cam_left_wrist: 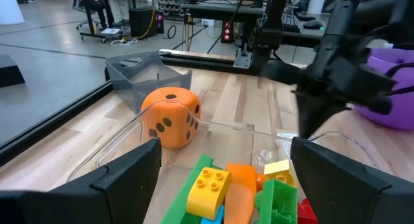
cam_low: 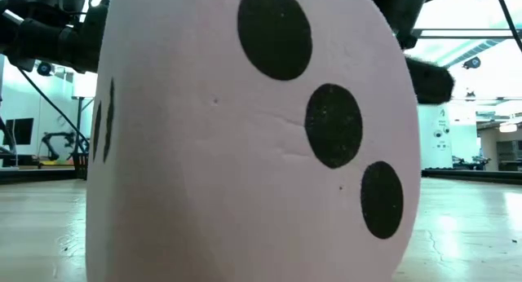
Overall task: Pick & Place Toys
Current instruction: Put the orange deck of cards into the black basket
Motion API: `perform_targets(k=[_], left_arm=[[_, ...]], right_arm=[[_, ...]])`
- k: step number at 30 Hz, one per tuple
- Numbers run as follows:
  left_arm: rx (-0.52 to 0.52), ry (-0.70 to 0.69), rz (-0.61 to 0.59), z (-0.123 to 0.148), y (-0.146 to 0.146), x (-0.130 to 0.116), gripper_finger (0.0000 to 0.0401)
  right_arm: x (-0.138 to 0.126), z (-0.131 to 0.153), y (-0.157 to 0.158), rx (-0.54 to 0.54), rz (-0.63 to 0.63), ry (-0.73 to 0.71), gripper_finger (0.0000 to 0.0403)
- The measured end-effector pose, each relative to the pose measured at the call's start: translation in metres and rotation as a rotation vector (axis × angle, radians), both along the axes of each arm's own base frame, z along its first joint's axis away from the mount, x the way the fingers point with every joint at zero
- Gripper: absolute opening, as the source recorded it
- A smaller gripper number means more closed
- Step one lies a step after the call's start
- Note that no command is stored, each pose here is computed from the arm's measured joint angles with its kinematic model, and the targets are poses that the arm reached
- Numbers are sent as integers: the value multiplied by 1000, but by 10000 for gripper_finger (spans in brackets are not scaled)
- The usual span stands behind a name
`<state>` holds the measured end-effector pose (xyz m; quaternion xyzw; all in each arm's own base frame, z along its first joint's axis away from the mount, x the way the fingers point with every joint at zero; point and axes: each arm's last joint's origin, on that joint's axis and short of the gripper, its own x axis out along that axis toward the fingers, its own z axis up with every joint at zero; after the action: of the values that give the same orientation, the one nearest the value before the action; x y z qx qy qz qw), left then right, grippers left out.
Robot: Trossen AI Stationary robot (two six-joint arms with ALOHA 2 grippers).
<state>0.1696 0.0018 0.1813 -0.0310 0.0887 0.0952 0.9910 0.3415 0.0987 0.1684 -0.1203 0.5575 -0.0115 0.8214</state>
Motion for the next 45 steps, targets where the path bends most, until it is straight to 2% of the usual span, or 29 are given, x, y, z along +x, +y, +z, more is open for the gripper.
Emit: perform_targets(k=[4,9,20,31,42,45], left_arm=[[0,0,0,0,0,0,346],[0,4,0,0,0,0,346],[-1,17,0,-2,0,0,346],[-1,16,1,-2,0,0,346],[-2,22,1,-2,0,0,346],[-2,22,1,-2,0,0,346]], right_arm=[[-2,-2,13,52,10,-2,18],[-5,-6,27,67,13,1,18],[-1,-26,32,70,14,42,18],[-4,-32,39,280,93,147,18],[-4,-33,38,270,92,152,18],[-5,-29,40,227,95,130,18]])
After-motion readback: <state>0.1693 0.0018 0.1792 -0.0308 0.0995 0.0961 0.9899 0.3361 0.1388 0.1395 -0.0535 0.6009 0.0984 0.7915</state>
